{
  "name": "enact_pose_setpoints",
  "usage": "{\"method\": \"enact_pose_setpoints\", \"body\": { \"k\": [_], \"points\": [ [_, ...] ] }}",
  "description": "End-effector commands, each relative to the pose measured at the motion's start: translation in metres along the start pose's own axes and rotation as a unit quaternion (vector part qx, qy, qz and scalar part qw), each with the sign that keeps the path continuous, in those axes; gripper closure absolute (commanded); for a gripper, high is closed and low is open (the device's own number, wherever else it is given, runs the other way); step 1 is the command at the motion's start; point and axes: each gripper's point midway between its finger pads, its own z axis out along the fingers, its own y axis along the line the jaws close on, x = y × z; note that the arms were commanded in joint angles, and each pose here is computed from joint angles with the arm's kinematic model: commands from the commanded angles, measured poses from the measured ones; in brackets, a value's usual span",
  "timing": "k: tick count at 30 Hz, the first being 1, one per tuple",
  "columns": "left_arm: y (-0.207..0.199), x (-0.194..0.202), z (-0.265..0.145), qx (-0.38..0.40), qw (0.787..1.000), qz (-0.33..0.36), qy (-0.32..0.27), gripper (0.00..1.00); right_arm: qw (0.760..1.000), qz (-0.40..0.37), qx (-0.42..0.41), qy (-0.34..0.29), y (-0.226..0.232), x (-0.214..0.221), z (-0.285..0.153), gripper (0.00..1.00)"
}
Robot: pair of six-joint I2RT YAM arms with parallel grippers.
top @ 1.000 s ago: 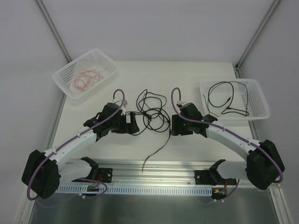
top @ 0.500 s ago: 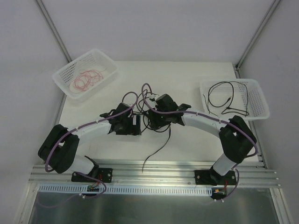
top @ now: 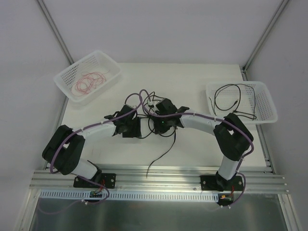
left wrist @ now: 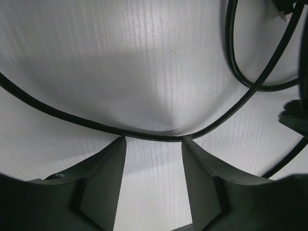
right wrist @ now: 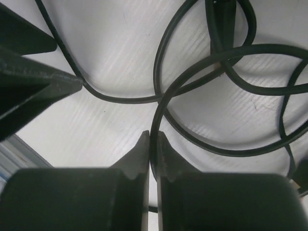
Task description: Untangle the cables
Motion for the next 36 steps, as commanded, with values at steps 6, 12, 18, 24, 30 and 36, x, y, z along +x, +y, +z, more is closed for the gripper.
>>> {"method": "enact_pose_setpoints", "body": {
  "k": [6,12,18,24,30,36],
  "points": [
    [0.019,0.011,0.002,-0.028,0.999,-0.025,0.021,0.58,0.981,-0.101,-0.016,-0.168,0.048,-0.092,-0.169,0.99],
    [0.020,0.012,0.003,-0.030,0.999,-0.029,0.029,0.60,0.942,-0.150,-0.019,-0.300,0.074,-0.121,-0.305,0.99],
    [0.023,0.014,0.005,-0.036,0.998,-0.031,0.034,0.63,0.893,-0.171,-0.068,-0.410,0.102,-0.117,-0.390,0.99],
    [0.027,0.012,0.007,-0.044,0.998,-0.037,0.034,0.68,0.864,-0.182,-0.064,-0.466,0.105,-0.119,-0.428,0.99],
    [0.034,0.006,0.005,-0.050,0.997,-0.044,0.025,0.74,0.852,-0.179,-0.023,-0.491,0.095,-0.125,-0.454,0.99],
    [0.056,-0.018,-0.004,-0.067,0.995,-0.076,-0.007,0.83,0.882,-0.126,0.051,-0.451,0.055,-0.116,-0.416,0.99]
  ]
}}
